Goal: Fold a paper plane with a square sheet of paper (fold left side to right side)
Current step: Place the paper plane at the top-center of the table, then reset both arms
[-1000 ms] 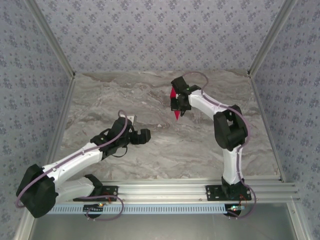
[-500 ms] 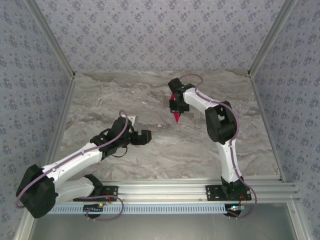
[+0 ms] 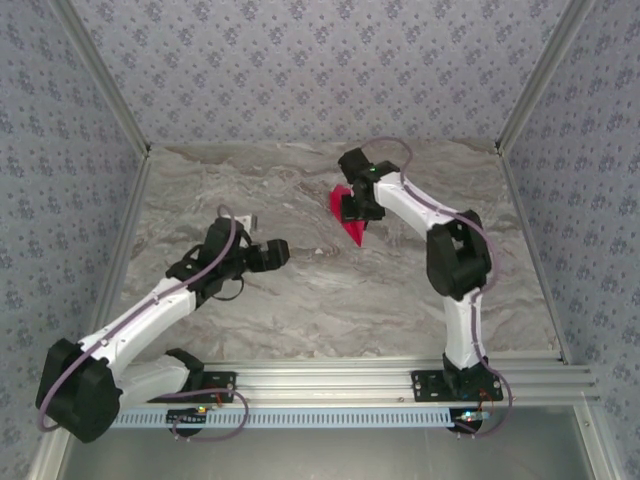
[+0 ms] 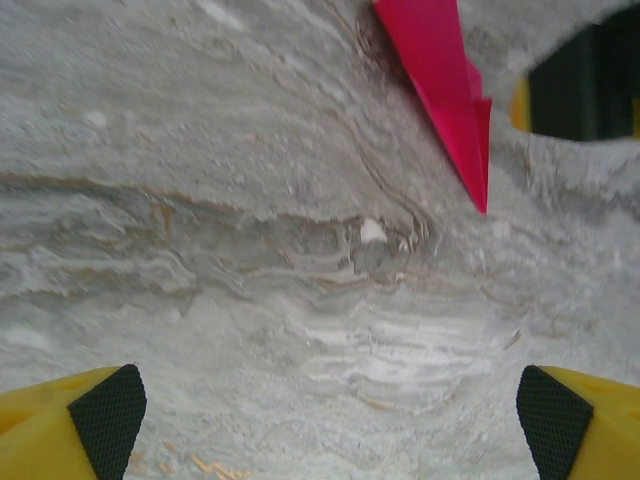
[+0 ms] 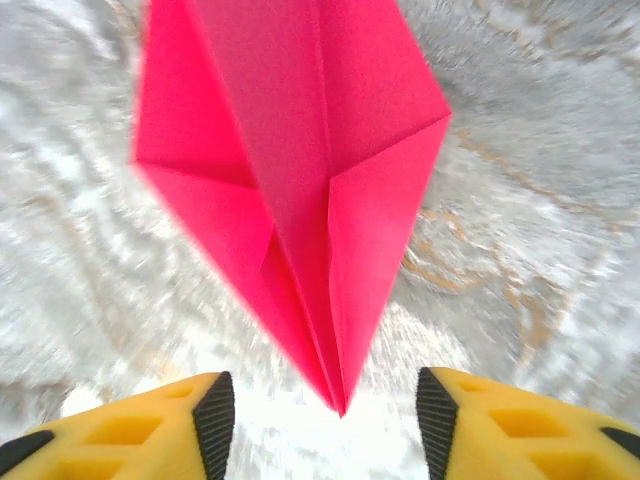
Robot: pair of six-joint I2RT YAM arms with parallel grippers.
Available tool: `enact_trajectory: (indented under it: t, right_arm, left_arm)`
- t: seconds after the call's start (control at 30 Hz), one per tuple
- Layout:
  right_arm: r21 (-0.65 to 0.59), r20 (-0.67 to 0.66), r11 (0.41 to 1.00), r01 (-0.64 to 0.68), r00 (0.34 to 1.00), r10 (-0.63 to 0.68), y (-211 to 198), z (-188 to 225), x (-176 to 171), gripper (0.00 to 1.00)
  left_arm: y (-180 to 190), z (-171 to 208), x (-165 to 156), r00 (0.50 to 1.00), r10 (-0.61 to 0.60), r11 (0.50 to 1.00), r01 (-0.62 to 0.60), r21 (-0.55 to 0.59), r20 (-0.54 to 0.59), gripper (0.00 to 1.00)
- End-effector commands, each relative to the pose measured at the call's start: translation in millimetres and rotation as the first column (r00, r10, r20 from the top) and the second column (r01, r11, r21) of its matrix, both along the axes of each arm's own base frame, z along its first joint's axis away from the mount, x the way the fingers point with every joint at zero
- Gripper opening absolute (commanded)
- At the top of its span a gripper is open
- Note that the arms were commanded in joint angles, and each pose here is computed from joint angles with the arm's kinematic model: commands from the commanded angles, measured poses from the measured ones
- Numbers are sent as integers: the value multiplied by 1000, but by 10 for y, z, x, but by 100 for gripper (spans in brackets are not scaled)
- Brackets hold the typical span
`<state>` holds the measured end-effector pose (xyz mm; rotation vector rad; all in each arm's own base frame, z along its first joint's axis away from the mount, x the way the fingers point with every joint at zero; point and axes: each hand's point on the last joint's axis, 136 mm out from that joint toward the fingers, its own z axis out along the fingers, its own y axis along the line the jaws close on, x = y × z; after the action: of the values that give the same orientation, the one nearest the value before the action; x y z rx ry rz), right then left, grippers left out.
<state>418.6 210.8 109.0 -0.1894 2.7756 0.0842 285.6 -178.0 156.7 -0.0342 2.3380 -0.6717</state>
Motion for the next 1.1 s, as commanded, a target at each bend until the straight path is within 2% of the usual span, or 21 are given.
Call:
enact_trajectory:
  t: [0.0,0.13,0.27,0.3,0.37,0.5,0.63,0.77,0.87,1.03,1.07]
  right_arm:
    - [-20,111,1000,-9,994,11,-222,590,-251,62]
    - [-12,247,1000,-2,969,5,-534,911,-468,74]
    - [-13,411,996,89,908,-76,-1057,1121,-600,93]
    - [-17,426,991,135,897,-115,-1250,1041,-666,99]
    - [8,482,977,213,855,-190,-1556,1018,-701,100]
    - [46,538,940,337,785,-307,-2105,750,-790,100]
    - [16,606,927,375,734,-307,-2406,410,-793,100]
    - [45,635,919,393,698,-330,-2538,110,-746,100]
    - [44,666,939,340,691,-281,-2495,-17,-651,100]
    - [29,702,963,267,681,-210,-2421,-43,-502,100]
    - [32,715,967,254,670,-200,-2412,-18,-468,100]
  left_arm:
    - [174,287,112,998,46,998,-44,-41,41,98]
    - [640,390,273,971,218,975,-220,10,93,98]
    - [1136,534,396,895,374,902,-412,130,243,98]
    - [1232,546,417,874,395,879,-449,161,282,98]
    - [1383,563,457,839,411,836,-503,220,355,98]
    - [1531,485,542,819,334,770,-522,366,466,98]
    - [1685,219,627,832,304,714,-521,467,464,98]
    - [1813,-91,701,836,293,692,-520,501,463,98]
    - [1881,-266,729,824,286,688,-533,494,489,98]
    - [1806,-395,837,839,217,747,-472,469,499,98]
    - [1786,-369,871,829,203,758,-470,453,520,98]
